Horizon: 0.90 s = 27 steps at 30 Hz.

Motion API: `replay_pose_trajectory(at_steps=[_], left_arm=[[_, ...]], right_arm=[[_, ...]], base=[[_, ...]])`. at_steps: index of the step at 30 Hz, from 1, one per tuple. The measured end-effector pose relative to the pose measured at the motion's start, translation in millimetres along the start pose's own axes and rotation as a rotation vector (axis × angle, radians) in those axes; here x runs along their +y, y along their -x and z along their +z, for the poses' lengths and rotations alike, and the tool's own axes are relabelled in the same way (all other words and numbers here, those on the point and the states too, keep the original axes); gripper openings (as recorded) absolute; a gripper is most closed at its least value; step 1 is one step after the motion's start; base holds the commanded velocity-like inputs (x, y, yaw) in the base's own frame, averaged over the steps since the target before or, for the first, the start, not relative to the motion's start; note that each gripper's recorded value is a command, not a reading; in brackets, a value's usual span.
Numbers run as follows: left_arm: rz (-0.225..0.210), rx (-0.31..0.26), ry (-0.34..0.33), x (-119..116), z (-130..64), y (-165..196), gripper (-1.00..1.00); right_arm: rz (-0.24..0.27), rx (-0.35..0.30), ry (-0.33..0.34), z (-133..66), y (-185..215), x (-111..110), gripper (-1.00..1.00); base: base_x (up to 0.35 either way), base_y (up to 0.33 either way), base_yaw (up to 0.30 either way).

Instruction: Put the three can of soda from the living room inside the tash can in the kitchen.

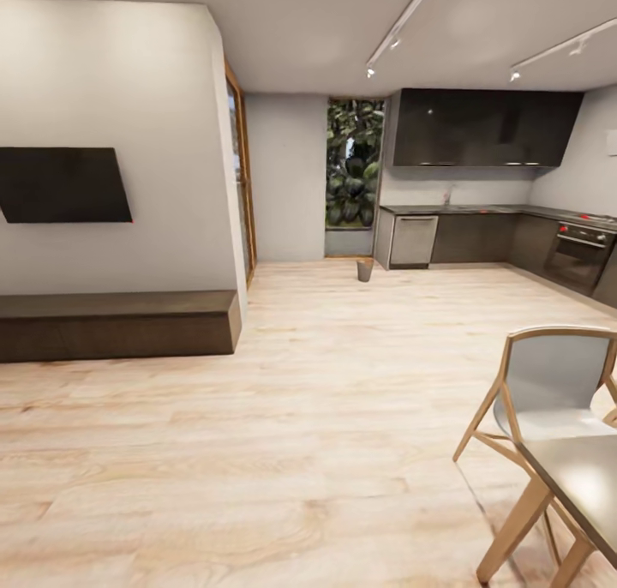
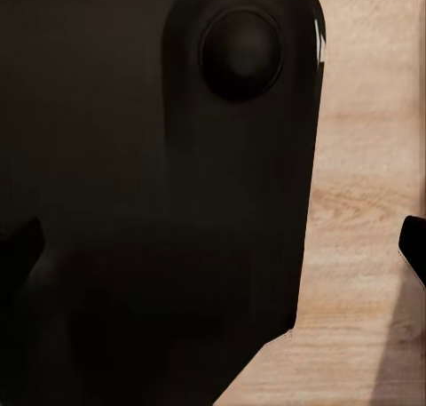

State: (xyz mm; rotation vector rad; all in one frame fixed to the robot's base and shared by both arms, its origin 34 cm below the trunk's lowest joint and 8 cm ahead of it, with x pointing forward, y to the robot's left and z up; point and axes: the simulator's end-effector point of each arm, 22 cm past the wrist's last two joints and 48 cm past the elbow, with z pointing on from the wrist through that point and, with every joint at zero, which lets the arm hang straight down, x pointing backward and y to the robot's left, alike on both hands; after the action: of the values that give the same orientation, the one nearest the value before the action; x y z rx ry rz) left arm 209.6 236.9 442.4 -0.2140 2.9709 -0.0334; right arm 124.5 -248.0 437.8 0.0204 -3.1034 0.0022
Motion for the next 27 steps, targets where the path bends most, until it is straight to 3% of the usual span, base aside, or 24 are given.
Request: replay_pose_trajectory(at_steps=[27], left_arm=[[-0.001, 0.0, 0.0, 0.1, 0.0, 0.1, 1.0]], right_arm=[[-0.004, 0.0, 0.002, 0.0, -0.1, 1.2, 1.0]], base=[[0.336, 0.0, 0.0]])
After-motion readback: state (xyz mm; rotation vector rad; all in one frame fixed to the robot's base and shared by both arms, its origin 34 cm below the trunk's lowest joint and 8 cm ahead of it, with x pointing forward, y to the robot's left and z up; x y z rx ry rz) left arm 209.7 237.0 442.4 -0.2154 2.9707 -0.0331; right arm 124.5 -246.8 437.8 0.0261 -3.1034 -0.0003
